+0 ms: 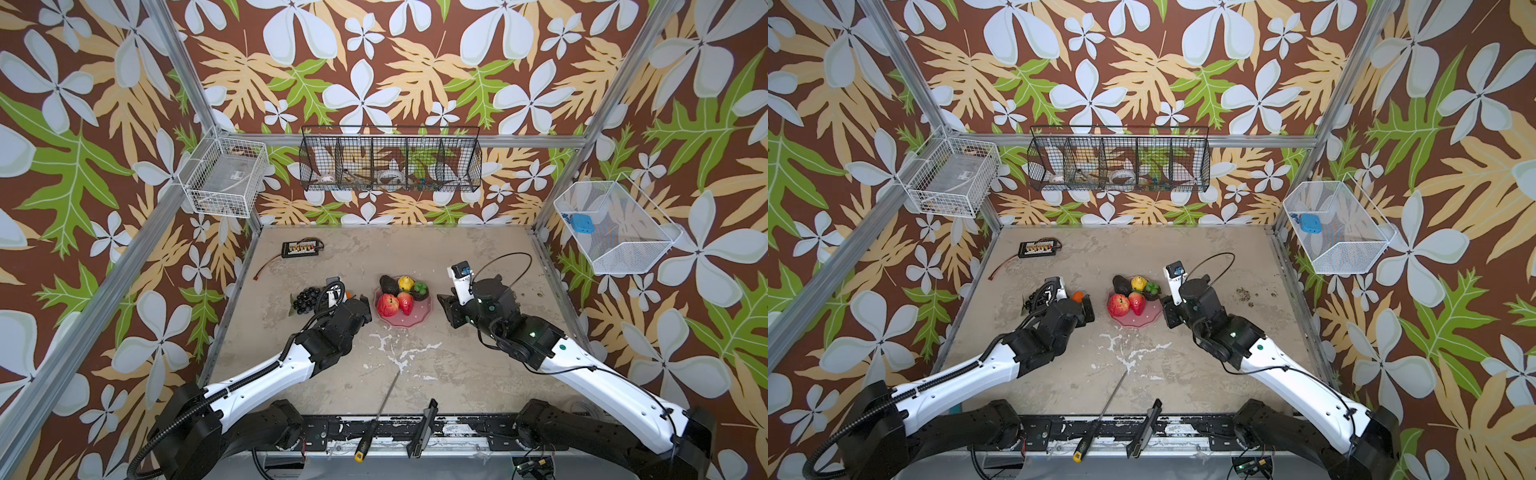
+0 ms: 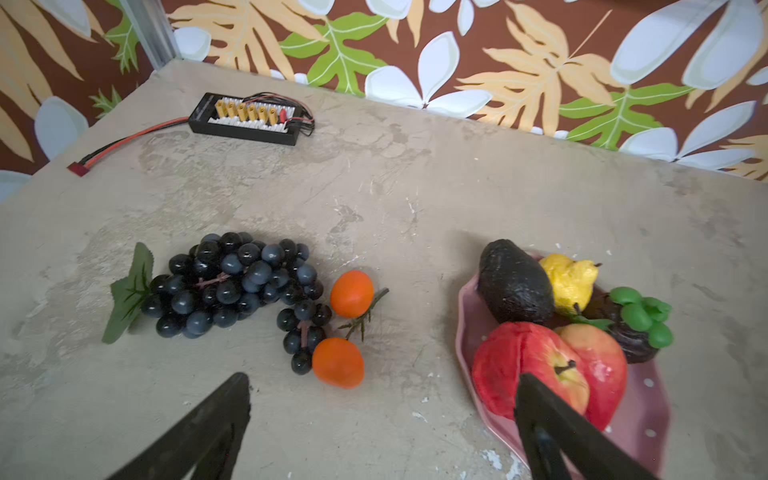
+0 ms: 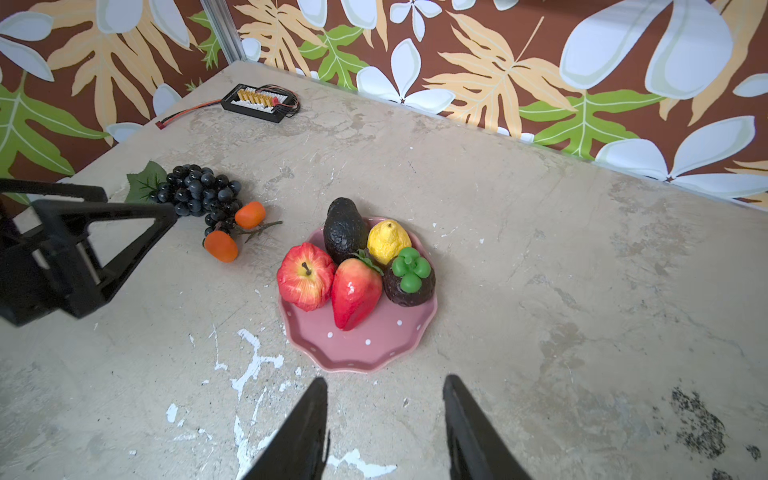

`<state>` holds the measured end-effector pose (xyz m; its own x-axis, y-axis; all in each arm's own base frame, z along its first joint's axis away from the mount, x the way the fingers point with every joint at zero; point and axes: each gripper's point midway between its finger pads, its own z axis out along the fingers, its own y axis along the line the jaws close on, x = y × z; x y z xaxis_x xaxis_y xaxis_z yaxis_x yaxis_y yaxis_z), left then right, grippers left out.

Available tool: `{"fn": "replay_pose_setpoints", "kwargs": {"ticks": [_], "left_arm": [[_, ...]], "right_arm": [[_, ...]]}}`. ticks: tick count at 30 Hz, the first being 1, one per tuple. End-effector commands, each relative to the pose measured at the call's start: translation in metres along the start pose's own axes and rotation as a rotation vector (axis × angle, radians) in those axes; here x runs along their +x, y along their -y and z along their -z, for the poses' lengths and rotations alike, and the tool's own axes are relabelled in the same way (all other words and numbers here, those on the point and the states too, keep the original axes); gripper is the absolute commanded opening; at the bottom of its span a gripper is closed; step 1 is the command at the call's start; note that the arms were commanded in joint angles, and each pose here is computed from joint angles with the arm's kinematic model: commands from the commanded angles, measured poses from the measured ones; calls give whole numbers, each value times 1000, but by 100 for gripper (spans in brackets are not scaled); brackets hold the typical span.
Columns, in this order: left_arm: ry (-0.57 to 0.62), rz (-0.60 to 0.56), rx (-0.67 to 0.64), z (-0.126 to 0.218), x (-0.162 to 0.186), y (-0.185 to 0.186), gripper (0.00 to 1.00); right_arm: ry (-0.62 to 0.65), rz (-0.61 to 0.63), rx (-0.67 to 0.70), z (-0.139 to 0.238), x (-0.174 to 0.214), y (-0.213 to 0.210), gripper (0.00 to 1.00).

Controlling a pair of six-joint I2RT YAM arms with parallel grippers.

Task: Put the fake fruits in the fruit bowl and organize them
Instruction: 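Open the right gripper and lift it off the peach, then reach the left gripper toward the black grapes while the right arm withdraws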

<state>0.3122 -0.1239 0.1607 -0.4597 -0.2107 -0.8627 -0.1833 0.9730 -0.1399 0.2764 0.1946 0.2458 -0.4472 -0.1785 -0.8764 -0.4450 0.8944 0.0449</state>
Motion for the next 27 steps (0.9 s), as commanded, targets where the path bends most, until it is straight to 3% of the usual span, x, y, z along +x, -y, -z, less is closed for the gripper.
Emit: {"fn": "replay_pose_setpoints", "kwargs": {"ticks": [1, 6, 16, 27], "left_arm": [[-78, -6, -64, -13, 12, -17, 100], [-105, 66, -199, -34, 14, -56, 100], [-67, 452, -254, -57, -8, -130, 92], [-86, 430, -305, -73, -10, -137, 85]], "right_arm": [[12, -29, 5, 12, 11, 5, 47], [22, -58, 19, 26, 29, 14, 49], [64, -92, 14, 38, 35, 18, 53], [67, -97, 3, 37, 38, 17, 54]]}}
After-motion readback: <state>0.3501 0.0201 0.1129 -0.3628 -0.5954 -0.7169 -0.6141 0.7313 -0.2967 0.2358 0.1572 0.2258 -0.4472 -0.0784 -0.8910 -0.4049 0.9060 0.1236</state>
